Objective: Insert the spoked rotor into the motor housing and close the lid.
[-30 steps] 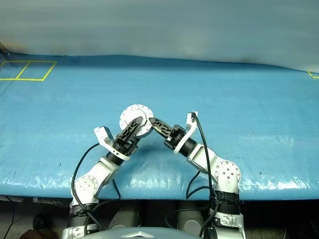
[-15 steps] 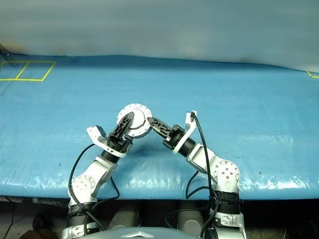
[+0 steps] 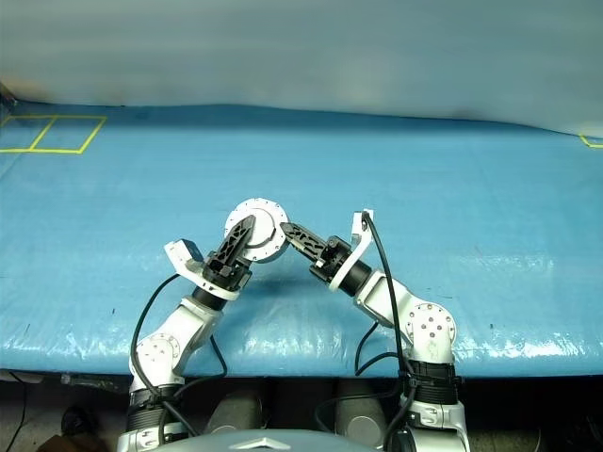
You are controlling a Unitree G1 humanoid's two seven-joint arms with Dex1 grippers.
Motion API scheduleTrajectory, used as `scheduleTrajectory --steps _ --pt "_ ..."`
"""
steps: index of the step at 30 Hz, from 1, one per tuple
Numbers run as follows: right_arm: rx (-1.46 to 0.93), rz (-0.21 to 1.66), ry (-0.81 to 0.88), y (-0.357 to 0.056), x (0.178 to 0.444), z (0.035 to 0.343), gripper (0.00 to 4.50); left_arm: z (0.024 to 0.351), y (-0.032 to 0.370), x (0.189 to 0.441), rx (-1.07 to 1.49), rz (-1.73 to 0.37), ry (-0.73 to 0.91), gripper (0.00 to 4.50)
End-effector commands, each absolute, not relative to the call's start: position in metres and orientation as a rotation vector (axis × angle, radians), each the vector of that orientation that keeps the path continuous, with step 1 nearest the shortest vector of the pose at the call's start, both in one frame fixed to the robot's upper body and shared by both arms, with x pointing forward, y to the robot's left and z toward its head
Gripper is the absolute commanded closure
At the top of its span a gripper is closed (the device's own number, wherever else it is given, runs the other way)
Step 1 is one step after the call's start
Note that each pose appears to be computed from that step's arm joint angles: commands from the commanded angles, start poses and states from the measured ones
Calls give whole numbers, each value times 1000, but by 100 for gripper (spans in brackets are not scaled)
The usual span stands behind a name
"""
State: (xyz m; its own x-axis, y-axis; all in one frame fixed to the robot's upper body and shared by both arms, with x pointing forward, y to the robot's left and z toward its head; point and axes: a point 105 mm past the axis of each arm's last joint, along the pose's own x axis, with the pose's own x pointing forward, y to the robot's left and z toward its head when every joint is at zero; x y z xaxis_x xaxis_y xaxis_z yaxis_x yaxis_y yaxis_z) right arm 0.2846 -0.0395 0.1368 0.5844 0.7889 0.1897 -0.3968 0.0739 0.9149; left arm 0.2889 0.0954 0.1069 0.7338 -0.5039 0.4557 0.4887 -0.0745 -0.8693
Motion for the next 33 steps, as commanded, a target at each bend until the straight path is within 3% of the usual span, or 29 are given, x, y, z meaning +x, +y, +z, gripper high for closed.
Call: scheduleTrajectory --steps 1,2,3,5,9,14,17,27,33 --pt "1186 1015 304 -36 282 163 329 104 95 290 -1424 -796 20 177" --pt "1180 1015 296 -36 282 163 329 104 96 291 -1423 -789 20 177" --pt "1164 1012 293 -36 282 162 274 103 97 292 -1421 -779 18 177" --pt "1143 1014 278 -37 283 163 231 102 98 293 -1417 -762 16 177" --pt "1104 956 232 -42 290 163 102 99 100 296 -1408 -733 17 177" --pt "1100 824 145 -59 307 161 102 93 108 305 -1379 -642 -4 177" --pt "1073 769 144 -65 313 155 102 84 127 321 -1352 -469 -46 177" --pt "1020 766 157 -63 312 149 102 77 192 353 -1276 -108 -150 177" --pt "1004 781 166 -59 311 147 102 62 213 363 -1148 47 -56 177"
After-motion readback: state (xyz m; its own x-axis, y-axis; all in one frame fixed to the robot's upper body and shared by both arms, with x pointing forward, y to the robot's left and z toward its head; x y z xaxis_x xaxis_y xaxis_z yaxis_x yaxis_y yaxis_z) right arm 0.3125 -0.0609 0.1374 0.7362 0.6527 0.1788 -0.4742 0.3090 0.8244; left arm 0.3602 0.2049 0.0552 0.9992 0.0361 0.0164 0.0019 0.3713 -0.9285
